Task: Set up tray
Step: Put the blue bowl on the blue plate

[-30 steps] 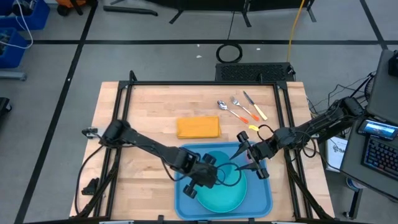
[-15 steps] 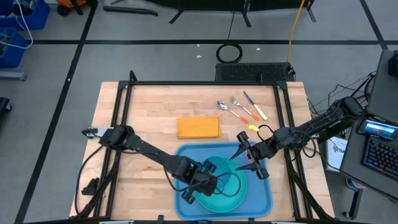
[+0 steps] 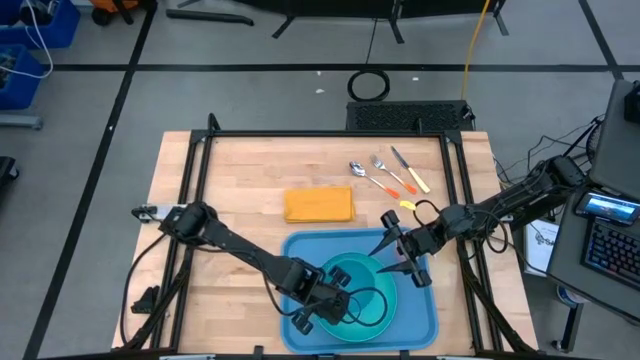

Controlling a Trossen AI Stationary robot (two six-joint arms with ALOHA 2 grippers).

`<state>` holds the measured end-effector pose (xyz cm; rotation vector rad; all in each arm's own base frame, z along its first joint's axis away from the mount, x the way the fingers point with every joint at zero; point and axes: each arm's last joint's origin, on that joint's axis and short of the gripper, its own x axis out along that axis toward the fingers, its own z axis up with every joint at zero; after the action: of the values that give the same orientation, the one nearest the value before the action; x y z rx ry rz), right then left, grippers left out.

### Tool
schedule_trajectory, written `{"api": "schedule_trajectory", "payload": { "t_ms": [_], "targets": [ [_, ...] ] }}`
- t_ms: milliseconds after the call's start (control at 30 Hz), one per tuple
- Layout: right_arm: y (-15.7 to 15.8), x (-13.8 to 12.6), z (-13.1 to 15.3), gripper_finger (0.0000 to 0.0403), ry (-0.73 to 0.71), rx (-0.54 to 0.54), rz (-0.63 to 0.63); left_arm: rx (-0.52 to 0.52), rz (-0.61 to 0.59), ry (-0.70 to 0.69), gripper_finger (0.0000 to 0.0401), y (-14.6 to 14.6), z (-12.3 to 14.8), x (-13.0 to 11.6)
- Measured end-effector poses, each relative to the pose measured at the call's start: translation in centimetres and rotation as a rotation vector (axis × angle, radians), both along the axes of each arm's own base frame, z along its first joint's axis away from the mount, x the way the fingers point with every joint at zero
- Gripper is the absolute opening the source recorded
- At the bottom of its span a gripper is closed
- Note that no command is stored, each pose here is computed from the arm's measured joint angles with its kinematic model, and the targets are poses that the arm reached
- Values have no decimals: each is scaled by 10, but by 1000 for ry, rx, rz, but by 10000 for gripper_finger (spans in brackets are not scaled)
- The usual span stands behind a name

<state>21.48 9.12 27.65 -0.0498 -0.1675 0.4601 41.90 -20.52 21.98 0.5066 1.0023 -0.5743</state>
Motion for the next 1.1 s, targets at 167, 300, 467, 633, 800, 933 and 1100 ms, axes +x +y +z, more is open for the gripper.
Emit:
{"api": "schedule_trajectory", "payload": {
  "t_ms": [167,300,467,633,800,933,1100],
  "targets": [
    [0,0,-1,178,6,-3,-1,-8,-18,-3,8,-1,-4,2],
    [0,0,-1,178,8,-4,-1,-12,-44,-23,8,-5,-3,3],
    [-1,1,-1,178,11,-5,-6,-24,-71,-7,8,-7,-5,1],
    [-3,2,-2,178,24,-7,-15,-31,-75,16,8,-5,-5,1],
    [-4,2,-3,178,37,-4,-19,-24,-89,13,8,-5,-5,1],
    [-4,2,-4,178,39,-5,-19,-14,-118,-2,28,-5,-5,1],
    [-4,2,-4,178,40,-5,-18,-16,-122,-13,38,-6,-4,2]
  ]
}}
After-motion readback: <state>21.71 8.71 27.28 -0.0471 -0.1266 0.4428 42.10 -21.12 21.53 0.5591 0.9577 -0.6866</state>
